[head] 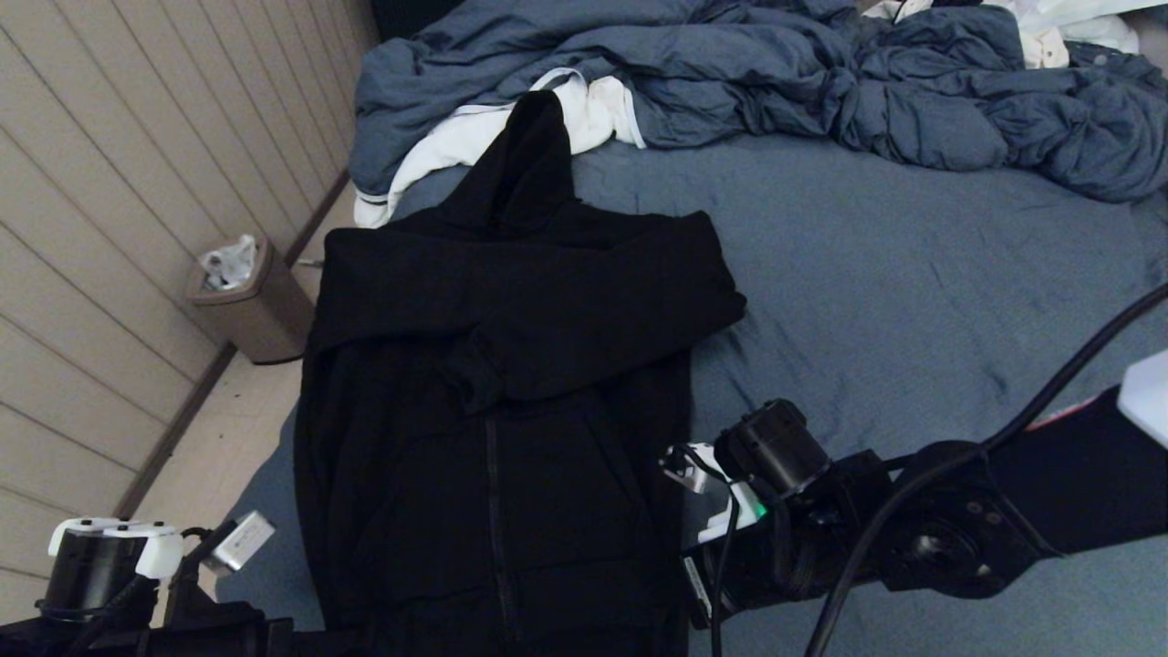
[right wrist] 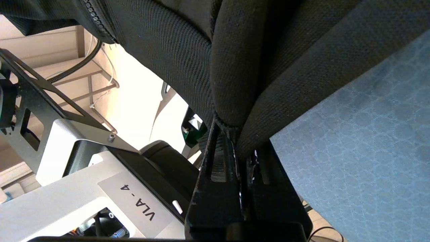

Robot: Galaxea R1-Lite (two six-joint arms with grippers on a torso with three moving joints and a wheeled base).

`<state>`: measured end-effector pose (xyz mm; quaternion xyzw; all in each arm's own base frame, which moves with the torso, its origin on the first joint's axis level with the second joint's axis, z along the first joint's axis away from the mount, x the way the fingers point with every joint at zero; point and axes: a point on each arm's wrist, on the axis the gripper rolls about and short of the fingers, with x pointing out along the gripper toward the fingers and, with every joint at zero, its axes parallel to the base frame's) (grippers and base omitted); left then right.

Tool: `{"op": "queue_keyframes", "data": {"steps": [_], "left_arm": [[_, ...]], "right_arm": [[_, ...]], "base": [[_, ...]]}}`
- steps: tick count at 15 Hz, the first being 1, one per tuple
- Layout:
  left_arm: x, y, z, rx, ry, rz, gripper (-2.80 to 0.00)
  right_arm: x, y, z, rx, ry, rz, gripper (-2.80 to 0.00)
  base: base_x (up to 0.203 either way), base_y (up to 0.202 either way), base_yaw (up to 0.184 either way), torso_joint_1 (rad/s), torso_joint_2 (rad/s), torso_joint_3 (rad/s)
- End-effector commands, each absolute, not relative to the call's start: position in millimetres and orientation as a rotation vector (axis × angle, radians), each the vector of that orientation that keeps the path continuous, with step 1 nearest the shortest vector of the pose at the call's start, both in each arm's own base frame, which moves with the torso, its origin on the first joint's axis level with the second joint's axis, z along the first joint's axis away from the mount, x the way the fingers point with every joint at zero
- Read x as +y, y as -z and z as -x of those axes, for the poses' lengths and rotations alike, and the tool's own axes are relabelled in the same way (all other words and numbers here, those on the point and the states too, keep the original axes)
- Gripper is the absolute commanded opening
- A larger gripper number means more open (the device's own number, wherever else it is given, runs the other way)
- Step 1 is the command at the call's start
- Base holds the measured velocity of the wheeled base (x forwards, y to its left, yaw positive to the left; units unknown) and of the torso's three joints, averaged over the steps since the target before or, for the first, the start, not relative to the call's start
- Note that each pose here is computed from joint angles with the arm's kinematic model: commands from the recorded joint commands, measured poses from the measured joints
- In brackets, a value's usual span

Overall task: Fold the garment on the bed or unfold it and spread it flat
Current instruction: Fold the black sweatshirt

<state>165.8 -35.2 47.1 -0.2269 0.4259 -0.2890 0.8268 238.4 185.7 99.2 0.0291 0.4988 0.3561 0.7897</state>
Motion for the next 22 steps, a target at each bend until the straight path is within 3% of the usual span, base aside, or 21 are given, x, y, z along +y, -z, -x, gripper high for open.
{"op": "queue_keyframes", "data": {"steps": [1, 5, 14, 19, 22], "left_arm": [[-35.1, -47.4, -164.1, 0.902, 0.619, 0.484, -2.8], [-34.9, -59.0, -149.3, 0.848, 0.643, 0.47, -2.8], [-33.1, -78.0, -104.0, 0.918, 0.662, 0.462, -2.8], [-27.6, -116.0, -62.5, 0.951, 0.688, 0.454, -2.8], [-28.8, -149.2, -65.6, 0.898, 0.711, 0.446, -2.8]], "right_arm": [[185.7, -99.7, -237.9, 1.075, -0.769, -0.065, -2.8], [170.2, -113.7, -220.3, 1.053, -0.772, -0.079, -2.8], [131.2, -104.5, -140.1, 1.145, -0.807, -0.032, -2.8], [129.8, -109.6, -125.3, 1.136, -0.835, -0.046, -2.8], [133.8, -125.2, -131.8, 1.061, -0.839, -0.062, -2.8]], "base": [[0.0, 0.0, 0.0, 0.0, 0.0, 0.0], [0.0, 0.0, 0.0, 0.0, 0.0, 0.0], [0.0, 0.0, 0.0, 0.0, 0.0, 0.0], [0.0, 0.0, 0.0, 0.0, 0.0, 0.0], [0.0, 0.0, 0.0, 0.0, 0.0, 0.0]]}}
